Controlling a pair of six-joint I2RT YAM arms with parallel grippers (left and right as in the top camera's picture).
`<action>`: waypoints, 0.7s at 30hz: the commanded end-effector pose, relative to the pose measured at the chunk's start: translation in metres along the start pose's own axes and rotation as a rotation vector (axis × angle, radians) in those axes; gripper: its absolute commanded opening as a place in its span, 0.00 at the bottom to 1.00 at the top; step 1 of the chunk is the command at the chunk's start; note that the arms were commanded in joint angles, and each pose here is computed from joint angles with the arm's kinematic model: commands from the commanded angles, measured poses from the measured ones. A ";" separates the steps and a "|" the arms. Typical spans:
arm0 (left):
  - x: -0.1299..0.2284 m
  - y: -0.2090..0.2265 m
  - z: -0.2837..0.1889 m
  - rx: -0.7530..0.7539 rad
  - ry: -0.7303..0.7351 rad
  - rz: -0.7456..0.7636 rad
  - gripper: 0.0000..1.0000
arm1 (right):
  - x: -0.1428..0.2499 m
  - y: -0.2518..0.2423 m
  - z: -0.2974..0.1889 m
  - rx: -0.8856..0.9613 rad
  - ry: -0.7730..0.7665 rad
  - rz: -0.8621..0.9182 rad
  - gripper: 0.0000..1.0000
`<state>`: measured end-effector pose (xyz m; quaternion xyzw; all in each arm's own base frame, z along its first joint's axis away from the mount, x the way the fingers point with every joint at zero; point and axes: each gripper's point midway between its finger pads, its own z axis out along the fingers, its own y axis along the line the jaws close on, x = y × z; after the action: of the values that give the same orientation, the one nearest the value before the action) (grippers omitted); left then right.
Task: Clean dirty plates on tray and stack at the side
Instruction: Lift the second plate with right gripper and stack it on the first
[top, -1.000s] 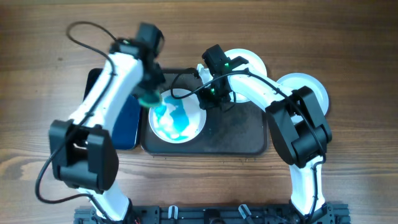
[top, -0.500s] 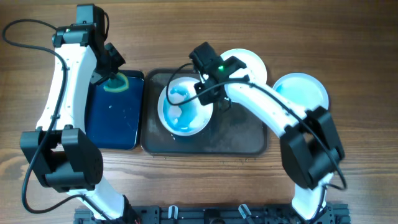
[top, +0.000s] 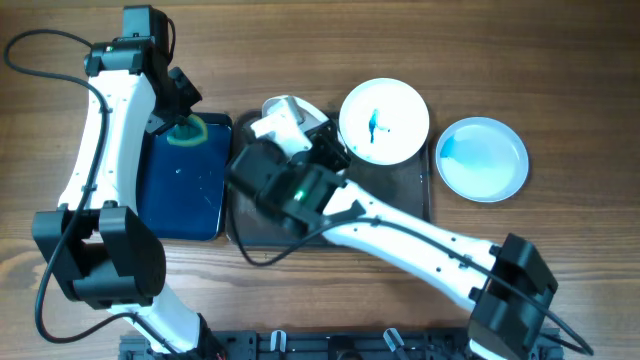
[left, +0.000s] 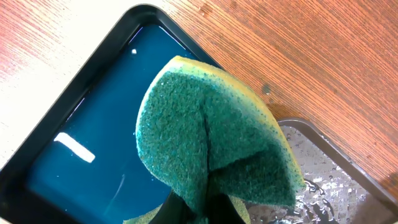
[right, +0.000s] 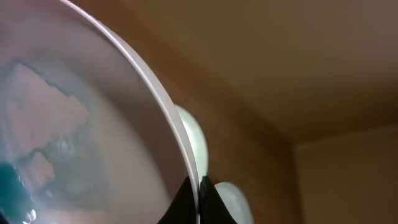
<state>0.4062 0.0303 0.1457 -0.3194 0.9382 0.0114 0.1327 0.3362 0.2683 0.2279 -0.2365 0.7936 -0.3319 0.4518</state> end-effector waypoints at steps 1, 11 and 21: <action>-0.004 -0.002 -0.007 0.023 -0.015 0.002 0.04 | -0.020 -0.050 -0.024 0.235 -0.092 0.035 0.04; -0.004 -0.002 -0.007 0.023 -0.014 0.002 0.04 | -0.027 -0.022 -0.031 0.100 -0.111 0.012 0.04; -0.002 -0.002 -0.007 0.020 -0.010 0.003 0.04 | 0.011 0.051 0.011 -0.791 0.276 0.367 0.04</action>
<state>0.4061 0.0298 0.1455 -0.3193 0.9384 0.0102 0.1319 0.3342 0.2864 0.1652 -0.2584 0.8982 -0.1341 0.3294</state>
